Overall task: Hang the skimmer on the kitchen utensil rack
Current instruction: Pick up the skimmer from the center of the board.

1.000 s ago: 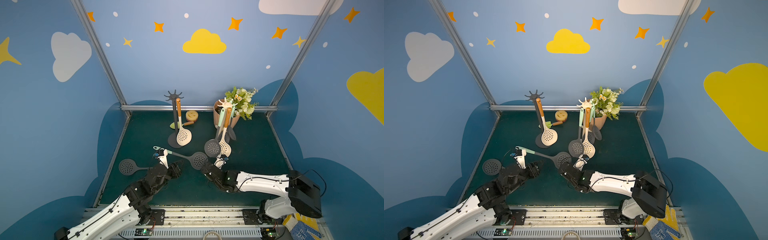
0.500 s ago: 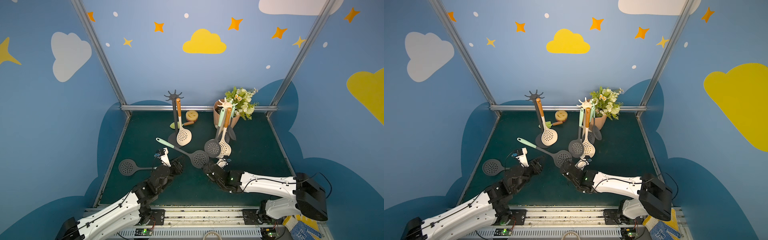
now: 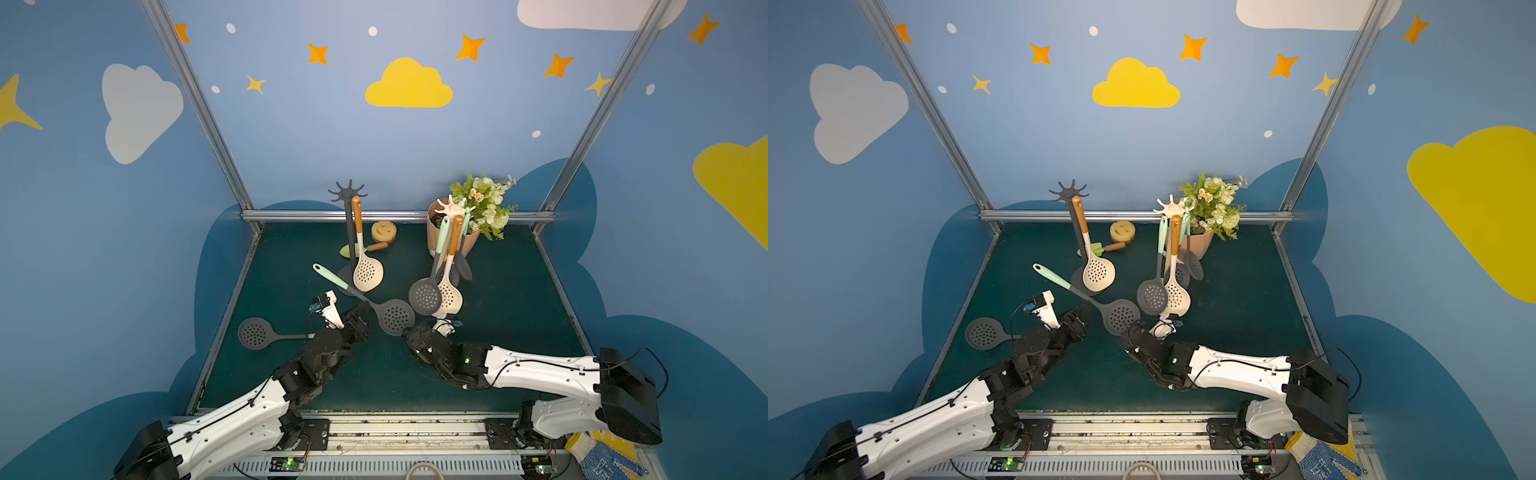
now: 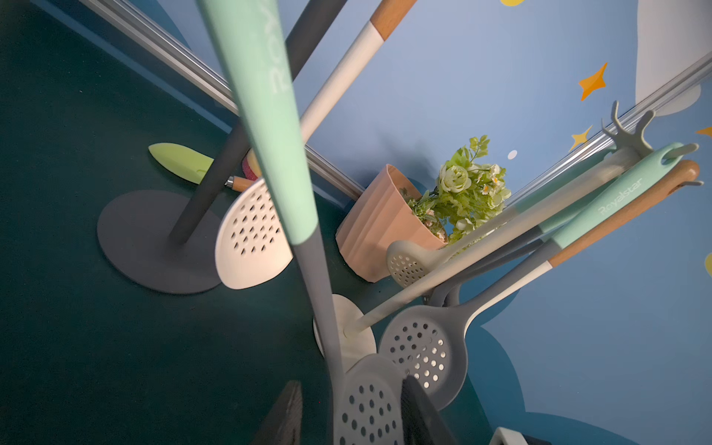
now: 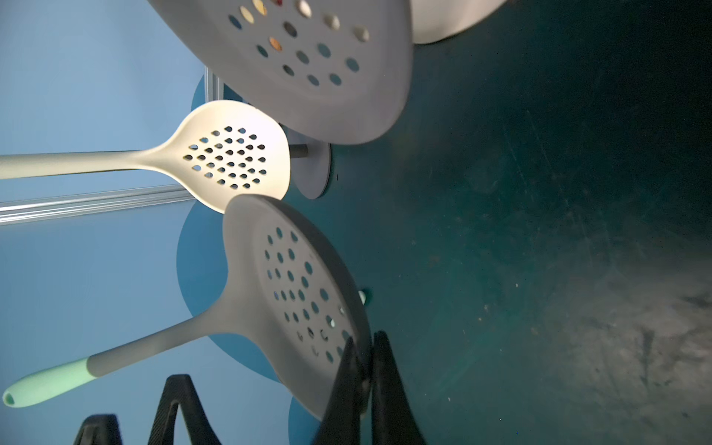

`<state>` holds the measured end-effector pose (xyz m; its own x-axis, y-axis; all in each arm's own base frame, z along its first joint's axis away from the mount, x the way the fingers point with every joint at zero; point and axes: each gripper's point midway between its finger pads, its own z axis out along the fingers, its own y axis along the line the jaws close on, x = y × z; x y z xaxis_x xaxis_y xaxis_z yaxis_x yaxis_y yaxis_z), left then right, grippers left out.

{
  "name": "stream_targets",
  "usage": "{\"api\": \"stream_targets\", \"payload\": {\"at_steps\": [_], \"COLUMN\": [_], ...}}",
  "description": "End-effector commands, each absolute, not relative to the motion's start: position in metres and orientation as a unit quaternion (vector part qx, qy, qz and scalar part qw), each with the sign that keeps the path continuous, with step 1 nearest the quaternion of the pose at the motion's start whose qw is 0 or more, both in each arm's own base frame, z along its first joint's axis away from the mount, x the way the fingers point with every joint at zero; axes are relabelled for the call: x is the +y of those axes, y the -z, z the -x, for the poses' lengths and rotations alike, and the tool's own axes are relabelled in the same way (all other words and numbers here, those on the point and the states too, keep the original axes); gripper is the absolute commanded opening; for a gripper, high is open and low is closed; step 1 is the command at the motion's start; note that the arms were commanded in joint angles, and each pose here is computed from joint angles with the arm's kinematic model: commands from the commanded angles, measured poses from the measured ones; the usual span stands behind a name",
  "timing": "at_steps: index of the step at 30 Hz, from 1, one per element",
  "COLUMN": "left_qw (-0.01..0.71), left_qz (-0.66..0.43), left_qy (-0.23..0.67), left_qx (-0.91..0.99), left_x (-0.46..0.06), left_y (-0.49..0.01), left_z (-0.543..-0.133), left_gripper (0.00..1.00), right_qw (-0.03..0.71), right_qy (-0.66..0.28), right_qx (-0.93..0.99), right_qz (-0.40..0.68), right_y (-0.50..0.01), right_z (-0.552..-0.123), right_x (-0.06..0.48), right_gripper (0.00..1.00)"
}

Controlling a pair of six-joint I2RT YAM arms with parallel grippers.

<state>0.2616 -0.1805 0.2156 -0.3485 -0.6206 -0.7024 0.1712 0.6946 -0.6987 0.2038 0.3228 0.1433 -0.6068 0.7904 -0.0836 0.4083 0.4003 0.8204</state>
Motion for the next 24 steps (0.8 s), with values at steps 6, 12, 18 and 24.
{"api": "stream_targets", "payload": {"at_steps": [6,12,18,24], "left_qw": [0.597,0.616,0.620,0.615], "left_qz": [0.166,0.167,0.159,0.147], "left_qy": [0.361,0.354,0.358,0.362], "left_qx": [0.697,0.684,0.680,0.685], "left_x": [-0.178,-0.178,-0.182,-0.182], "left_y": [-0.237,-0.246,-0.251,-0.256], "left_z": [-0.274,-0.281,-0.289,-0.292], "left_gripper": [0.38,0.32,0.17,0.03], "right_qw": [0.209,0.193,0.187,0.203], "right_qy": [-0.451,-0.462,-0.469,-0.463], "right_qx": [0.768,0.760,0.758,0.763], "right_qz": [-0.403,-0.414,-0.413,-0.403], "right_y": [-0.165,-0.166,-0.169,-0.172], "right_z": [-0.197,-0.194,-0.192,-0.191], "right_x": [0.330,0.331,0.331,0.324], "right_gripper": [0.00,0.00,0.00,0.00]}}
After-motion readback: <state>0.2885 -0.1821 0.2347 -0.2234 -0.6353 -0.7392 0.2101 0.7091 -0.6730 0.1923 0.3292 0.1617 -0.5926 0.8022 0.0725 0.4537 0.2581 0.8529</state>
